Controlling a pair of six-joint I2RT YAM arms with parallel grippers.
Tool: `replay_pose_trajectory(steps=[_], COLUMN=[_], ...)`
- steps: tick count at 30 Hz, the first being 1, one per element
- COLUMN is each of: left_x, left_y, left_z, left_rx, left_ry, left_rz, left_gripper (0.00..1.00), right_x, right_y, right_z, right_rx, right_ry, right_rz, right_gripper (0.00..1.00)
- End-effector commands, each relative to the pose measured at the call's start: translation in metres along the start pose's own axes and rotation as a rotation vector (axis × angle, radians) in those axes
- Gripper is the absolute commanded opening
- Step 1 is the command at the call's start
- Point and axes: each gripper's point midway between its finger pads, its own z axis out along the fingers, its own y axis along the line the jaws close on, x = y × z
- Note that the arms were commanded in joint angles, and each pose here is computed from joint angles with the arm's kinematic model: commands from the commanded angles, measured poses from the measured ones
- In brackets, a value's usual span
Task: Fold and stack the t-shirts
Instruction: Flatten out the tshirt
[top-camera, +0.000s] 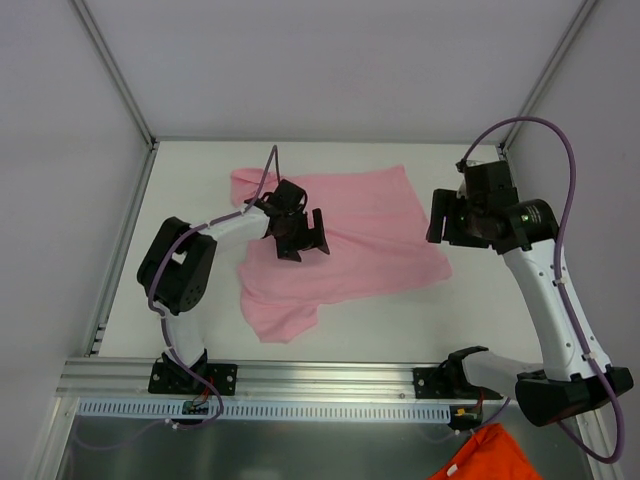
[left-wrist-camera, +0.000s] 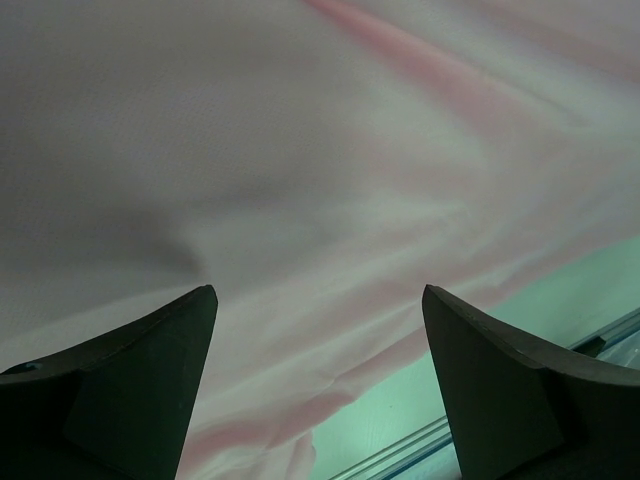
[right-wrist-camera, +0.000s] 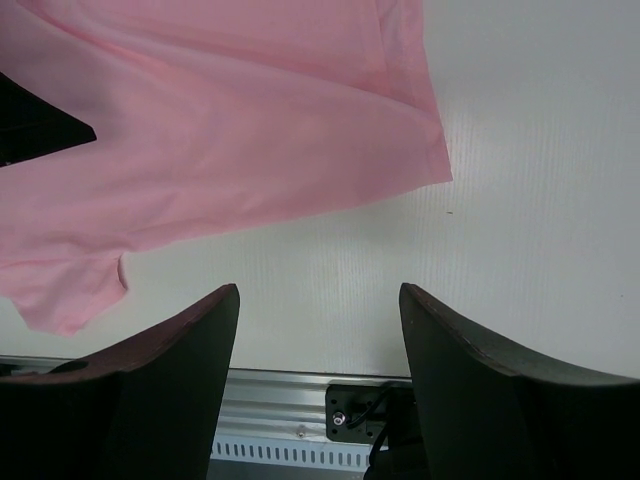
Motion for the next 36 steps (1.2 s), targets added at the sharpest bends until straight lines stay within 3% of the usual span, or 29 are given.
replay_pose_trajectory(steps=[1, 6, 8, 12, 15, 28, 36], left_x=[0.008, 0.02, 0.024, 0.027, 0.032, 0.06, 0.046], left_y=[-0.001, 0.017, 0.023, 0.027, 0.032, 0.083, 0.108], left_z=[-0.009, -0.01, -0.011, -0.012, -0.013, -0.031, -0.043], left_rx=[0.021, -0.047, -0.071, -0.084, -0.098, -0.222, -0.28], left_ry=[0.011, 0.018, 0.024, 0.029, 0.043, 0.064, 0.029], left_rz=[-0.044, -0.063, -0.071, -0.068, -0.076, -0.174, -0.226], left_gripper=[0.85, 0.86, 0.79, 0.76, 0.63, 0.55, 0.54], right_x=[-0.011, -0.024, -0.028, -0.032, -0.033, -0.055, -0.052], right_y=[-0.003, -0.005, -0.002, -0.001, -0.003, -0.013, -0.005], right_z=[-0.015, -0.026, -0.027, -0.027, -0.026, -0.034, -0.02], right_rx=[0.019, 0.023, 0.014, 0.014, 0.025, 0.088, 0.054], right_ry=[-0.049, -0.092, -0.098, -0.101, -0.102, -0.146, -0.111], right_rz=[-0.019, -0.049, -0.048, -0.048, -0.055, -0.091, -0.08], right_gripper=[0.7, 0.72, 0.72, 0.72, 0.72, 0.75, 0.75])
